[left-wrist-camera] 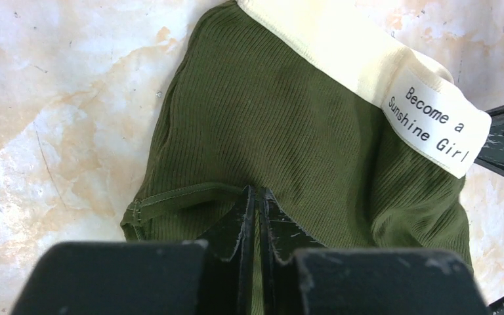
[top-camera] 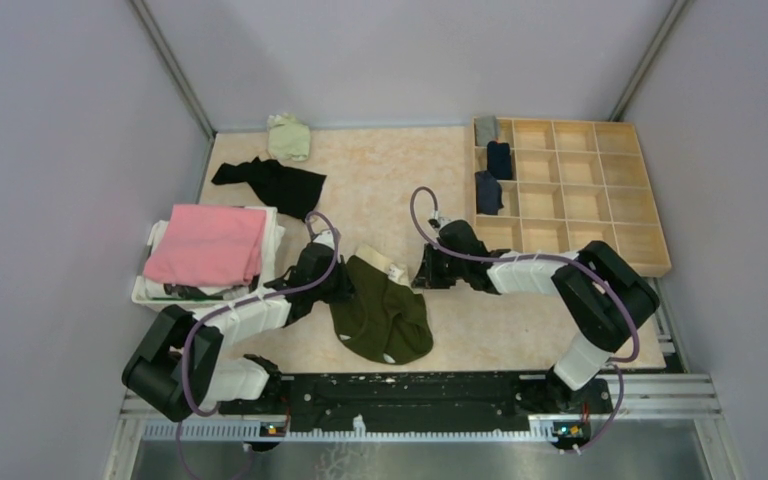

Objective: Roll the underwear
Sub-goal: Flatten out the underwear at the center of the board.

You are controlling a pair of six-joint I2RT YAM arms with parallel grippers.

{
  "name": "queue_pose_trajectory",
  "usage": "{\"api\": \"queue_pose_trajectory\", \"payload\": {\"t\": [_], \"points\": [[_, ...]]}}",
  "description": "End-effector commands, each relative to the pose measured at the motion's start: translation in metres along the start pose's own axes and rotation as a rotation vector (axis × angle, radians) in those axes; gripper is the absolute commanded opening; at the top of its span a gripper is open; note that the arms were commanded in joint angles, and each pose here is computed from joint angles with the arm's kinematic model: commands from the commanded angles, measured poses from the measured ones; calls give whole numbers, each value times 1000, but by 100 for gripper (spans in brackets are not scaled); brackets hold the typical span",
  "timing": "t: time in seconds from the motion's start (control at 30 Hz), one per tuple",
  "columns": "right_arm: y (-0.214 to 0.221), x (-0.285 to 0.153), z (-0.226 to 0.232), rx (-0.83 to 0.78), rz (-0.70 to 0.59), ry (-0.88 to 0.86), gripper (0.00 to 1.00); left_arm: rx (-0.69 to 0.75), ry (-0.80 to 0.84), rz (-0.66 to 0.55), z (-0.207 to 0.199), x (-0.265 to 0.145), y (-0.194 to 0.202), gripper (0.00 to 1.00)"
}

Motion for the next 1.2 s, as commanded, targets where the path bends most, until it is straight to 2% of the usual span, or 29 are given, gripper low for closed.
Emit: {"api": "queue_pose_trajectory", "payload": {"t": [0.0,0.17,0.37,0.53,0.83,0.93,1.03,1.1,1.17], "points": [[-5,9,-5,-33,-23,61,5,-24,-26,-2,4,2,2,11],[9,7,-35,-59,6,246,4,-24,-33,7,4,1,4,11],[14,-31,-71,-109,-39,540,3,-26,-72,-15,9,-1,2,11],[10,-58,-71,-108,-90,576,6,-36,-88,-9,12,-3,4,10],[-6,-103,-35,-59,-256,396,51,-42,7,-15,0,-16,5,13],[-3,-103,-34,-34,-247,373,57,-38,41,-28,-9,-24,-2,19],[3,-95,-37,6,-231,343,62,-25,86,-77,-25,-30,-23,31],[6,-89,-39,30,-214,324,65,-15,82,-125,-32,-32,-41,40],[9,-83,-41,52,-199,302,66,-6,42,-183,-36,-31,-59,45]]}}
Point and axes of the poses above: each gripper's point midway between its finger pads, its own x axis out along the fingers, its own z axis along the line the jaws close on, y = z × x, the point moved 6 cm from there along -x, back along the fingers, and after that the axes turned 3 degrees about -x, right-handed, at the moved point
